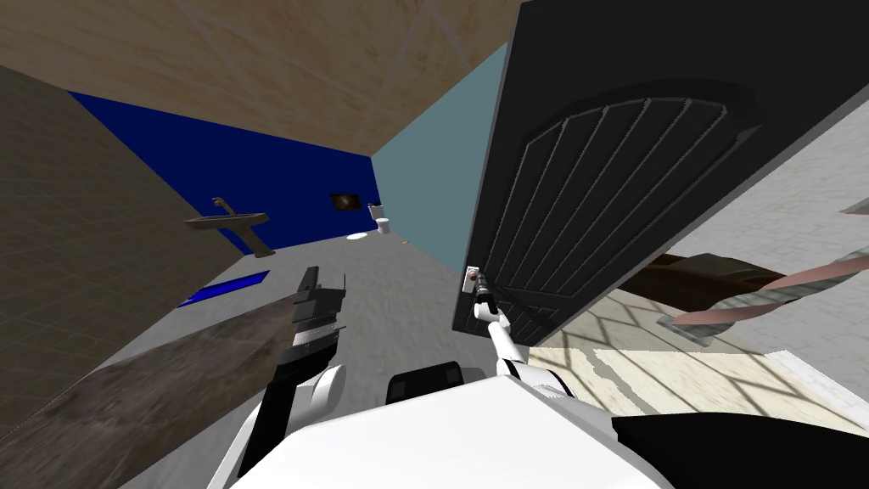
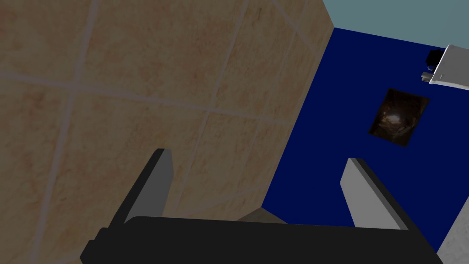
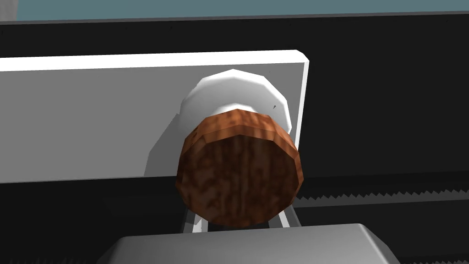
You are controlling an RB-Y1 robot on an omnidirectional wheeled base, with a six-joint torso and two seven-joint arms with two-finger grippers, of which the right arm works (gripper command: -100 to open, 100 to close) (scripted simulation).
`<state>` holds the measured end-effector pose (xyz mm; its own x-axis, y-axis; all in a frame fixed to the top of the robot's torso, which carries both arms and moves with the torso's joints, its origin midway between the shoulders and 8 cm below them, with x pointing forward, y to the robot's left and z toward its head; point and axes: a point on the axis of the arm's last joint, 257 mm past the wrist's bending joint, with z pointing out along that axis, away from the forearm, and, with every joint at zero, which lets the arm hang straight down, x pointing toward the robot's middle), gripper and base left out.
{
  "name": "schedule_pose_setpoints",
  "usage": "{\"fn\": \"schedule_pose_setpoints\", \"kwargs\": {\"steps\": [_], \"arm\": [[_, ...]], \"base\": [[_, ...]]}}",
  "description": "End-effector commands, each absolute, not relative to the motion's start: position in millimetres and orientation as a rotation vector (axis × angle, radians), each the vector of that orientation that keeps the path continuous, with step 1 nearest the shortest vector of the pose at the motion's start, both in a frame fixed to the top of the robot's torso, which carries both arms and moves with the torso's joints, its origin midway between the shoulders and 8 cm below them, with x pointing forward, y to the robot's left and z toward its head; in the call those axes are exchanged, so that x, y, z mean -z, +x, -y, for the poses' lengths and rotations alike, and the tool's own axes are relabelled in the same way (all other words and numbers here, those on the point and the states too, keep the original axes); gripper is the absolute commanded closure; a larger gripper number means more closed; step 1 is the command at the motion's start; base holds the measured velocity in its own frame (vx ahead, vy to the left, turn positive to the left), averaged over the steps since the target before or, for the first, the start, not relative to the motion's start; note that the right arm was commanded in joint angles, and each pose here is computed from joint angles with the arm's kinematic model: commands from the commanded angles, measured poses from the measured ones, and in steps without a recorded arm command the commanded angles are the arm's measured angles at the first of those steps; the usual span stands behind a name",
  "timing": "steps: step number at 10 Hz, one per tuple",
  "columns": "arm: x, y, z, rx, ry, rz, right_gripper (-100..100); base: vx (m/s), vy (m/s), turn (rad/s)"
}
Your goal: Push the door open
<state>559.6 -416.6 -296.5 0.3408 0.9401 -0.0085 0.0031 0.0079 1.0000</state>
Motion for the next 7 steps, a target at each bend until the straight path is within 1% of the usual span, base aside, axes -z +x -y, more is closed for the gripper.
{"fn": "schedule_pose_setpoints", "kwargs": {"steps": [1, 4, 7], "arm": [[297, 557, 424, -0.933, 1.355, -0.943, 100], [296, 552, 439, -0.911, 1.366, -0.92, 100], [296, 544, 457, -0.886, 1.38, -0.891, 100]], "base": [[0.123, 0.006, -0.062], [0.199, 0.047, -0.054], [0.199, 0.068, -0.062]]}}
